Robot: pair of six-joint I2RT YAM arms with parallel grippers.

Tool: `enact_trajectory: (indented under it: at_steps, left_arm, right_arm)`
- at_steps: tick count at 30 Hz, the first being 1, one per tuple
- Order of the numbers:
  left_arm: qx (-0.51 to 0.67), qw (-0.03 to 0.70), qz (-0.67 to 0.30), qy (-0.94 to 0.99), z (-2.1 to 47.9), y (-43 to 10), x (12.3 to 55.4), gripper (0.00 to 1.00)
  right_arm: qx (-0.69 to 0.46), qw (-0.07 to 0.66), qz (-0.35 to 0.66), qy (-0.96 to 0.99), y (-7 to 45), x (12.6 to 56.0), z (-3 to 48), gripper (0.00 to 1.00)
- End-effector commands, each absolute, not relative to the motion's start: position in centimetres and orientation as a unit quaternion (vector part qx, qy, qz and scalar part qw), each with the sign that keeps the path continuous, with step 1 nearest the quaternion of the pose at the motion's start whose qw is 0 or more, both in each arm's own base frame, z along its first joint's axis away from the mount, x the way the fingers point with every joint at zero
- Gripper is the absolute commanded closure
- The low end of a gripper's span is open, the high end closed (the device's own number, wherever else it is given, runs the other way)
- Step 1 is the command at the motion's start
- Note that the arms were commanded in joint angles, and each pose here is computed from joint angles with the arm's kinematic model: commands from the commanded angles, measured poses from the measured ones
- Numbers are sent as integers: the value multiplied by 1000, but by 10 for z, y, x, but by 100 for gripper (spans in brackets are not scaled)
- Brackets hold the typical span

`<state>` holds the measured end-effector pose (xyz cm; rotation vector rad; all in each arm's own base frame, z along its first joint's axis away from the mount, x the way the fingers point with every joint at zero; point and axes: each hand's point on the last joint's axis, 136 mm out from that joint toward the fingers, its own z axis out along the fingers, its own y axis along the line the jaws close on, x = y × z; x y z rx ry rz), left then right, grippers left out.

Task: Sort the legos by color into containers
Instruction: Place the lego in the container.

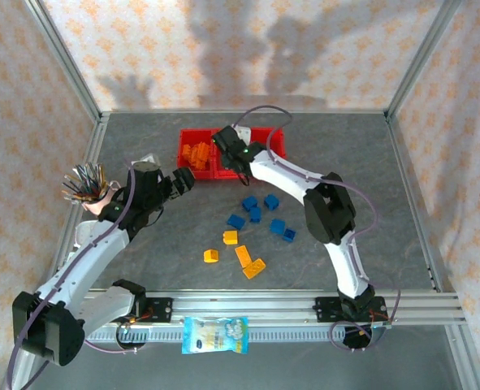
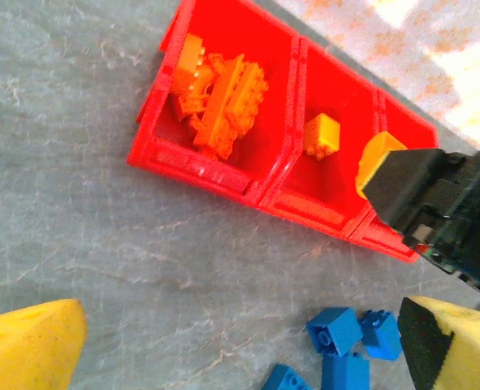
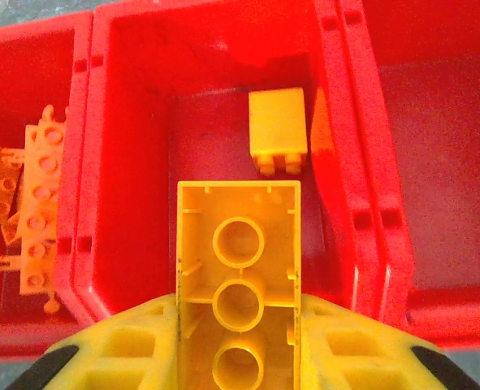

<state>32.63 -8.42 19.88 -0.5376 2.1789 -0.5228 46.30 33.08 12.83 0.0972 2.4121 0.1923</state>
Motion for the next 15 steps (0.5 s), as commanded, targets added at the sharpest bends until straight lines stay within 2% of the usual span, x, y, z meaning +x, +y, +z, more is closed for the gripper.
enact_trajectory:
  at_steps: [1,7,12,15]
  left_arm:
    - [-222,438,-210,845,225,-85,344,1]
    - [-226,440,-215,842,228,-89,356,1]
    - [-218,436,-210,847,228,-91,361,1]
    - [-214,432,-212,850,228,-92,361,1]
  right_arm:
    - [18,359,51,932,321,491,119,70]
    - [-8,361,58,931,333,515,112,65]
    - [-10,373,50,926,330,523,119,48]
    - [-14,371,62,927,332,518,130,46]
